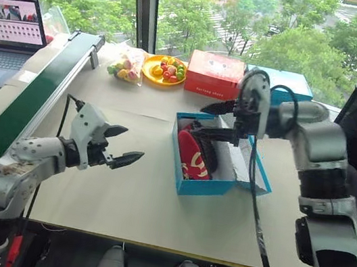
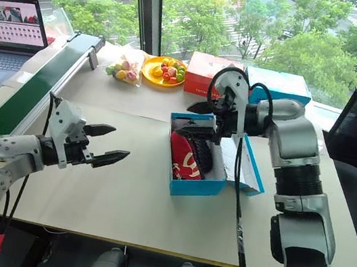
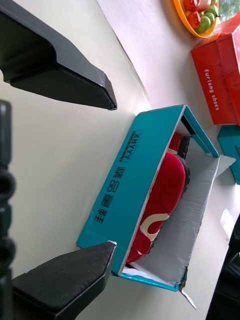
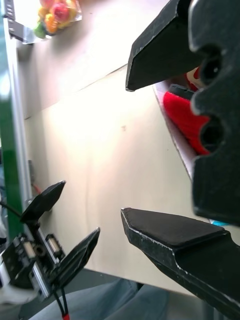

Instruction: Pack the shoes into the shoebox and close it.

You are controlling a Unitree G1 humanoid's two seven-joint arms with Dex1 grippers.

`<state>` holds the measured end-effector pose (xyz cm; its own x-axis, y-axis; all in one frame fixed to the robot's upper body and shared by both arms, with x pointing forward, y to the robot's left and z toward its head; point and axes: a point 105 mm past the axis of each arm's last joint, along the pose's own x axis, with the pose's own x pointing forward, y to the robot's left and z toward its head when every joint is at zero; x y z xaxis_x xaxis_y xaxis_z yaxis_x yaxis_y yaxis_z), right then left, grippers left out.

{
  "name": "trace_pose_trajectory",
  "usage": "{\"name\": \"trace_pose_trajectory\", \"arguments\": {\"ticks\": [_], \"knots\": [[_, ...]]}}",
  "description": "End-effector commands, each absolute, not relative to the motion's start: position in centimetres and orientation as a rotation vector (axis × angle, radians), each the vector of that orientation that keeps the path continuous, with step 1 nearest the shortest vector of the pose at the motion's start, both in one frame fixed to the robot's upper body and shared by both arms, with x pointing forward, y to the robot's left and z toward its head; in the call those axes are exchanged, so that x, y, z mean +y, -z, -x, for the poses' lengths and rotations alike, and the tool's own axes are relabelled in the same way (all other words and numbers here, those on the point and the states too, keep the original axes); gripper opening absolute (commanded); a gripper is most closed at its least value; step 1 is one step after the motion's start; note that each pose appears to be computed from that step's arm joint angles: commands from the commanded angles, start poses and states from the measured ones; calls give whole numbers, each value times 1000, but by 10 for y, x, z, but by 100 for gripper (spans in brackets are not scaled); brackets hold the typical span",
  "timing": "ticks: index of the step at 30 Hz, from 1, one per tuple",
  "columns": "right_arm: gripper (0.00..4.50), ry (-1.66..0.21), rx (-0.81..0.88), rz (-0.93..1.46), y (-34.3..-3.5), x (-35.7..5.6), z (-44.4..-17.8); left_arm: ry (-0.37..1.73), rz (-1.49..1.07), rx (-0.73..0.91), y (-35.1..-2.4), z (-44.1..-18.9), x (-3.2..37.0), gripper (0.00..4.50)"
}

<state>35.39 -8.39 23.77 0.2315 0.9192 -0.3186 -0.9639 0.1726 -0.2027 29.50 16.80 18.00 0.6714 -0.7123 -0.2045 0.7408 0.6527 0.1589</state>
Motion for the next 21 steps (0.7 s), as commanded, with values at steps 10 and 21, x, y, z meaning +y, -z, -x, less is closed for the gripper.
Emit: {"name": "trace_pose_trajectory", "arguments": {"ticks": [10, 21], "knots": [[4, -1154, 169, 490, -168, -85, -406, 834, -270, 78, -199, -296, 171, 450], [4, -1050, 283, 709, -112, -83, -423, 811, -268, 82, -198, -291, 172, 450]]}}
